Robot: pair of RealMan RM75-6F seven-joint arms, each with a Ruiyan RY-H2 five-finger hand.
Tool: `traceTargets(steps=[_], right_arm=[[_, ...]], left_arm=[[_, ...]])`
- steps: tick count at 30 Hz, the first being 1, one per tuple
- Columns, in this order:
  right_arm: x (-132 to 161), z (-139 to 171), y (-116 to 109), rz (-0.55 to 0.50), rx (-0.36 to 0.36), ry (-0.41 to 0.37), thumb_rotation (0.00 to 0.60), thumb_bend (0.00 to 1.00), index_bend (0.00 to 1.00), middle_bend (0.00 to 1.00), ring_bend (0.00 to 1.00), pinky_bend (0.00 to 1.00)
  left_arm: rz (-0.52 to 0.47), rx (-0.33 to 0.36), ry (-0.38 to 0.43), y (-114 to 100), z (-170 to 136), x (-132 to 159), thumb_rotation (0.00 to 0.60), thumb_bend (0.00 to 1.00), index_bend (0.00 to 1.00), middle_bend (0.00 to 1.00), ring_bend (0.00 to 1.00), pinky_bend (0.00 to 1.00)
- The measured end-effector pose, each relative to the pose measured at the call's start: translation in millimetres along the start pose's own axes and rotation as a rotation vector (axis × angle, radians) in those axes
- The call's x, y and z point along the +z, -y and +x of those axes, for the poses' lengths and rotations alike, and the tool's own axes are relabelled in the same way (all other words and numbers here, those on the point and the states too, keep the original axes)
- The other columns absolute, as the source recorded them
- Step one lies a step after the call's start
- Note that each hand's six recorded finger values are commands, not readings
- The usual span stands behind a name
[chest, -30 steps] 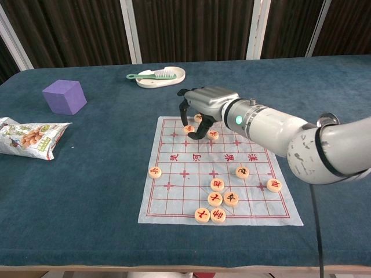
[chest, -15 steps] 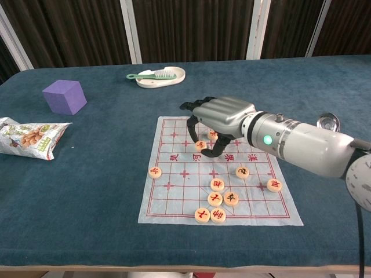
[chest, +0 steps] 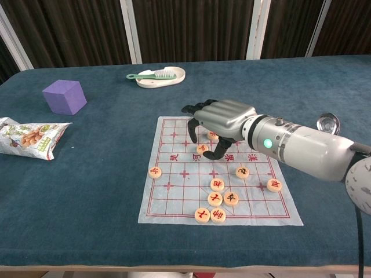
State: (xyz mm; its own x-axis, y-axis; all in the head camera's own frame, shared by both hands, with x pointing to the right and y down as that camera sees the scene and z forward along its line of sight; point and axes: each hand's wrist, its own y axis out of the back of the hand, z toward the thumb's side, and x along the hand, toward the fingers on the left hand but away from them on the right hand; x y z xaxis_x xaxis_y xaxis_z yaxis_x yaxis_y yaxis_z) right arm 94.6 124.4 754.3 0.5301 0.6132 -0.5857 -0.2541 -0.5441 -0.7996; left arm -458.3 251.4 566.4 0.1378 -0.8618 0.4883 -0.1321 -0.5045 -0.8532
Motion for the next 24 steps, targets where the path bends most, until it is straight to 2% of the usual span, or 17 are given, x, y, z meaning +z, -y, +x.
traceTargets(steps=[10, 13, 15, 18, 20, 24], right_arm=[[1, 6, -7, -0.044, -0.015, -0.009, 0.6, 0.48, 0.4, 0.1, 0.0, 0.0], [-3, 14, -15, -0.075, -0.039, -0.012, 0.6, 0.48, 0.34, 0.08, 0.0, 0.0], [-7, 22, -22, -0.094, -0.058, -0.012, 0.6, 0.48, 0.25, 0.04, 0.0, 0.0], [-21, 44, -32, -0.122, -0.081, -0.002, 0.6, 0.48, 0.08, 0.0, 0.0, 0.0], [-34, 68, -39, -0.135, -0.088, 0.015, 0.6, 0.44, 0.01, 0.0, 0.0, 0.0], [-73, 140, -45, -0.149, -0.086, 0.112, 0.6, 0.41, 0.0, 0.0, 0.0, 0.0]], left_arm=[[0.0, 0.004, 0.013, -1, -2, 3, 0.6, 0.48, 0.0, 0.0, 0.0, 0.0], [0.002, 0.004, 0.014, -1, -2, 3, 0.6, 0.48, 0.0, 0.0, 0.0, 0.0], [0.004, 0.006, 0.013, -1, -2, 3, 0.6, 0.48, 0.0, 0.0, 0.0, 0.0], [0.011, 0.011, 0.009, -1, -1, 3, 0.6, 0.48, 0.0, 0.0, 0.0, 0.0], [0.015, 0.015, 0.005, -1, -1, 2, 0.6, 0.48, 0.0, 0.0, 0.0, 0.0], [0.033, 0.024, 0.001, 2, 2, 4, 0.6, 0.48, 0.0, 0.0, 0.0, 0.0]])
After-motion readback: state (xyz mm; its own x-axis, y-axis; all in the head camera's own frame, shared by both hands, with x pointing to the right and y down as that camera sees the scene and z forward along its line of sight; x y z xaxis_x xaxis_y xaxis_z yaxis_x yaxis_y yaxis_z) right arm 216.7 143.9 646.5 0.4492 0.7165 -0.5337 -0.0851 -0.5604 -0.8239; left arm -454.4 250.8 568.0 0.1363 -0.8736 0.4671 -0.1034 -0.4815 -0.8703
